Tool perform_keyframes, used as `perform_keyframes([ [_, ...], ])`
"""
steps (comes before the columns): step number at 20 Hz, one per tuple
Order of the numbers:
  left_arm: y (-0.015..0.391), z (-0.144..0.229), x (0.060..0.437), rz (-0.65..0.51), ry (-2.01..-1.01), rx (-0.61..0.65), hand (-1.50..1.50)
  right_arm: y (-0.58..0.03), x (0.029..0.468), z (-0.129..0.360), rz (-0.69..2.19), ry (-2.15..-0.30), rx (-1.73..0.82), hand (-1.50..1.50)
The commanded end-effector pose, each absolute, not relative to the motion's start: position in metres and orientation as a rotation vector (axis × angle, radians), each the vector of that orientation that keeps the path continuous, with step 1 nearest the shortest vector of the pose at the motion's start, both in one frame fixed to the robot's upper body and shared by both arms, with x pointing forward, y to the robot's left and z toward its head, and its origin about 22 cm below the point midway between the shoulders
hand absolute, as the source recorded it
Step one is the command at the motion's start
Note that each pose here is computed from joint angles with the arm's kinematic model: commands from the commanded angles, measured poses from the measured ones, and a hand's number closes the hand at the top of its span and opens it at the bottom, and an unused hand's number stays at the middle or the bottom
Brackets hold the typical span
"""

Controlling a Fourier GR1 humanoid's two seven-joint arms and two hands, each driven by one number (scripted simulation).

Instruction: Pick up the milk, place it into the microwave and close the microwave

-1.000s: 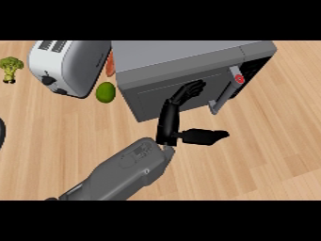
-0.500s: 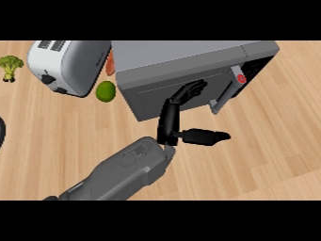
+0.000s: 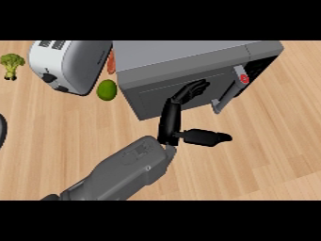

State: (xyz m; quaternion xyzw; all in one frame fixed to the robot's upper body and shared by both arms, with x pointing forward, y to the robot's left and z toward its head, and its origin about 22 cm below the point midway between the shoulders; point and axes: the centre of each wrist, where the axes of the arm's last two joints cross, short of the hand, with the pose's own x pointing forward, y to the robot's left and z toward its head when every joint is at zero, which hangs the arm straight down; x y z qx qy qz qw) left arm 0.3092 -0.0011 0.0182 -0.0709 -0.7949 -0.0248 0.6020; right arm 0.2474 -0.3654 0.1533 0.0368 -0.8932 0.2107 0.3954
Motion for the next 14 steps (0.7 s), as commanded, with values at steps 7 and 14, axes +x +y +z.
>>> perform_keyframes([
  [7,0.007,0.027,0.336,0.036,-1.839,-0.067,-1.50,-0.375,0.263,0.143,0.428,-2.206,0.274,-1.50],
  [14,0.006,0.030,0.339,0.055,-1.848,-0.071,-1.50,-0.385,0.274,0.150,0.403,-2.198,0.321,-1.50],
])
